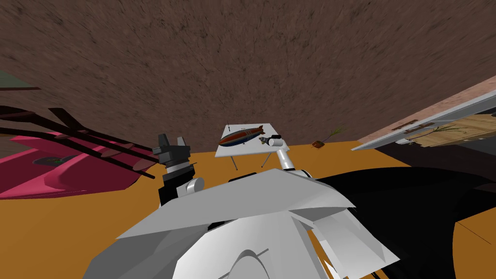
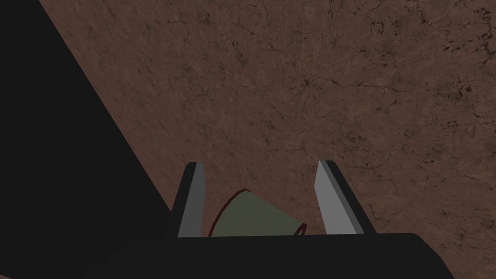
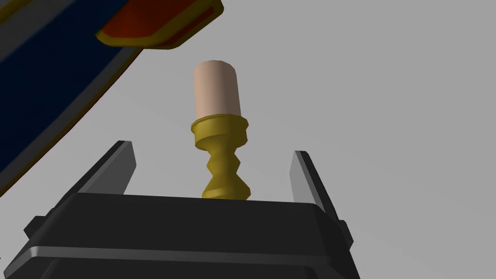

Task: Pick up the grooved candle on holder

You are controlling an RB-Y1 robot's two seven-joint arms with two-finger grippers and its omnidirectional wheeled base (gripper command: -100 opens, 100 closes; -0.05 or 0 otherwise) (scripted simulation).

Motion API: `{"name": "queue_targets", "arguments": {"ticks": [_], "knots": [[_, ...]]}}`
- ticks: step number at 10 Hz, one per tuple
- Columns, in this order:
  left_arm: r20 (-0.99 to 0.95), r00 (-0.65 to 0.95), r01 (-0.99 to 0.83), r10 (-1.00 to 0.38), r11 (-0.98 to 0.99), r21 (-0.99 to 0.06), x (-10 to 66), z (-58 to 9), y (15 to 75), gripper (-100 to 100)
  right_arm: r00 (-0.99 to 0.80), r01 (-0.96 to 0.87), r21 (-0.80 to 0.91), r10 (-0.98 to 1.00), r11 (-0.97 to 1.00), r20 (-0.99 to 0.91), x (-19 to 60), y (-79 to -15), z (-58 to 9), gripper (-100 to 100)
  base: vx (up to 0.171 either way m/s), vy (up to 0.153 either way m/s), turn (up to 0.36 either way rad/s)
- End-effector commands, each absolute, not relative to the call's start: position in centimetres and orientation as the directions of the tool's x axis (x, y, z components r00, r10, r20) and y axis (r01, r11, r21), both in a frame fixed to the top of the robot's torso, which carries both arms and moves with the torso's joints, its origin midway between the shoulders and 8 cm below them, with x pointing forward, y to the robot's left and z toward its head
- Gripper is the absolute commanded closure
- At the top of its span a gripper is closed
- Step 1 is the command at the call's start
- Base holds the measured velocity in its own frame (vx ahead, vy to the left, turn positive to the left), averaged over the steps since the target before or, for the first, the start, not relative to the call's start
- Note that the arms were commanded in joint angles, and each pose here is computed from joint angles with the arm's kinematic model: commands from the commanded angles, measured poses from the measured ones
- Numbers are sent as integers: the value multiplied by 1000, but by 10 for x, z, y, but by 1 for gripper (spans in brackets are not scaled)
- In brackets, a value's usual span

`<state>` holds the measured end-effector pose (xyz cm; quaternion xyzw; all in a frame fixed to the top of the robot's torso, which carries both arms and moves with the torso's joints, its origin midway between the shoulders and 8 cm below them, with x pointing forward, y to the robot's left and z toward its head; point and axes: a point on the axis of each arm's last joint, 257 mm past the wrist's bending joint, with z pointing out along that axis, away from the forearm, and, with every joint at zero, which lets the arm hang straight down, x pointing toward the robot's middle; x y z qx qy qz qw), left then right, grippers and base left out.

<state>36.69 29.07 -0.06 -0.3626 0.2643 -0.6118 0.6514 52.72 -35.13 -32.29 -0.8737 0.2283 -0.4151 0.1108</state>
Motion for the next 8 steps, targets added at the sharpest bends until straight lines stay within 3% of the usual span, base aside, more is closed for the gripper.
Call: {"name": "queue_targets", "arguments": {"ticks": [1,4,5,8], "knots": [[99,112,605,-989,-12,-796,367,-1,291,0,549,-311,-383,-493,-870,675,532,-353,-325,-100,-14,-3,27],[99,112,605,-989,-12,-796,367,-1,291,0,548,-315,-383,-496,-868,674,535,-354,-328,-100,-14,-3,23],[99,112,605,-989,-12,-796,367,-1,291,0,547,-314,-383,-496,-869,675,535,-355,-328,100,0,0,0],[99,112,605,-989,-12,-796,367,-1,291,0,547,-313,-383,-495,-869,675,536,-355,-327,100,0,0,0]]}}
